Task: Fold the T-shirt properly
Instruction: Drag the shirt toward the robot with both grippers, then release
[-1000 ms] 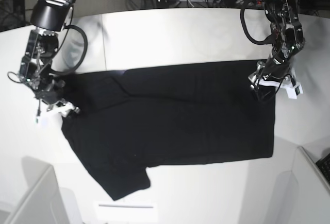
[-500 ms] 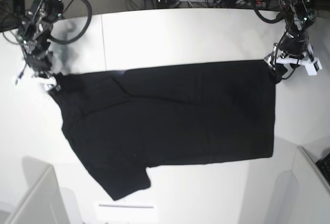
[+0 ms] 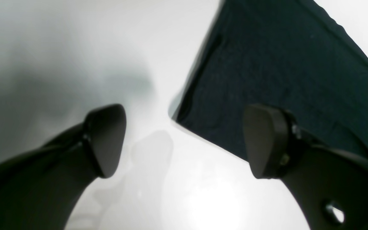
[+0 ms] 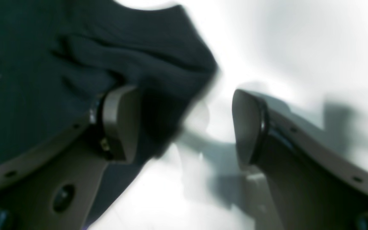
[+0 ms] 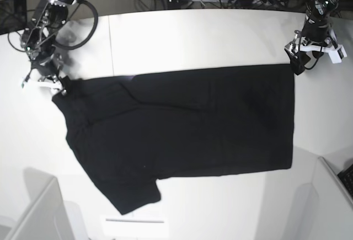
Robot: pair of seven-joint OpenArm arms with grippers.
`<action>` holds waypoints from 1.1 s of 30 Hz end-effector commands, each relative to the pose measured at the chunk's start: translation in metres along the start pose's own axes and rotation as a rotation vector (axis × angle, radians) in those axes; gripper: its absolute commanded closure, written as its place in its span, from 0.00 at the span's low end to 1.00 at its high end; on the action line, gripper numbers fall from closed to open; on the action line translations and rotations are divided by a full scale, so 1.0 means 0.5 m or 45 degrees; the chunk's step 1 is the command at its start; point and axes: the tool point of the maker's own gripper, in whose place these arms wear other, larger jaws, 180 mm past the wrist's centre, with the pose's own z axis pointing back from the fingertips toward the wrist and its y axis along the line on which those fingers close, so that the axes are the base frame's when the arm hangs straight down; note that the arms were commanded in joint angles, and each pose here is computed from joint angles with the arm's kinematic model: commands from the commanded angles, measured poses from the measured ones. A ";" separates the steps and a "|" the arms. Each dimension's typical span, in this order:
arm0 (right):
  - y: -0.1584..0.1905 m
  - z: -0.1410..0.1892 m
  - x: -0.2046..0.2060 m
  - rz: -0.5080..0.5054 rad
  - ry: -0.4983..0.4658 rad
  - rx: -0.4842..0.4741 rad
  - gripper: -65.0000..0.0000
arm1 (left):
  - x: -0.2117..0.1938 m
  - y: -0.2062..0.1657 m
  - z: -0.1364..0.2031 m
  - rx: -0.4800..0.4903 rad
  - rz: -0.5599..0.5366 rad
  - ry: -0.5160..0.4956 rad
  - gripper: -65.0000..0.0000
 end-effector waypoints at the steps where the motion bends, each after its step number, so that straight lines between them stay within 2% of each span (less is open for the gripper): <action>1: -0.003 -0.004 0.010 0.002 0.006 -0.009 0.35 | 0.015 -0.001 0.001 -0.011 -0.011 -0.034 0.15; 14: -0.009 -0.014 -0.003 -0.012 0.037 -0.018 0.36 | -0.025 0.025 -0.052 0.016 0.104 0.038 0.15; 20: -0.013 -0.013 -0.006 -0.012 0.043 -0.022 0.36 | -0.050 -0.024 -0.094 -0.060 0.111 0.096 0.15; 29: -0.007 -0.013 -0.007 0.019 0.044 0.004 0.36 | -0.056 -0.034 -0.125 -0.073 0.160 0.111 0.15; 31: -0.006 -0.013 -0.008 0.024 0.046 0.008 0.36 | -0.053 -0.037 -0.126 -0.077 0.161 0.107 0.22; 33: -0.005 -0.013 -0.008 0.025 0.046 0.010 0.36 | -0.045 -0.044 -0.130 -0.086 0.163 0.095 0.35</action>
